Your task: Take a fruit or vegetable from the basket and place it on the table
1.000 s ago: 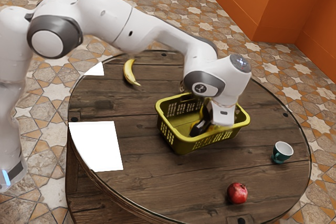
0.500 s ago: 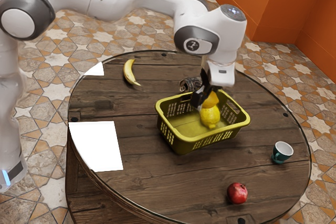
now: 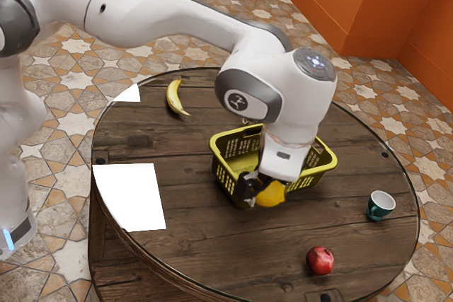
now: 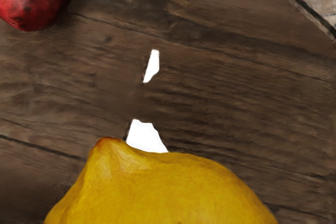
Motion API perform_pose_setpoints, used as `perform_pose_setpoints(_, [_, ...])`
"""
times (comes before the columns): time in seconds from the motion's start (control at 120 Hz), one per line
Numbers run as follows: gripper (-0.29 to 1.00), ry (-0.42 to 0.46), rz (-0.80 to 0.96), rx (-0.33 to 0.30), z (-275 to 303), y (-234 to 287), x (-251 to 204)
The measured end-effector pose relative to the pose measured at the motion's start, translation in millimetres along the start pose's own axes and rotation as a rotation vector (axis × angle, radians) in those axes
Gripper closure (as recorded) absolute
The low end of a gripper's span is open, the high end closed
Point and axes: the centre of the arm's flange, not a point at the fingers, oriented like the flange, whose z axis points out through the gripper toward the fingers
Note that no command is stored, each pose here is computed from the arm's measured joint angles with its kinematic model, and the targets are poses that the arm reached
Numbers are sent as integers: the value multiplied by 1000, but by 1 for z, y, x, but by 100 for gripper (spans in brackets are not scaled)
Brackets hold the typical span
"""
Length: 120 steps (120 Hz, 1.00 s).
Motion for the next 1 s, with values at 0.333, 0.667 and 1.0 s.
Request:
perform_pose_setpoints(0.333, [35,-23,-84,-22,8,-27,-40])
perform_pose_setpoints(0.667, [36,-23,-34,-20,6,-6,-18])
perform_pose_setpoints(1.0, [5,-23,-30,-26,5,-5,-19])
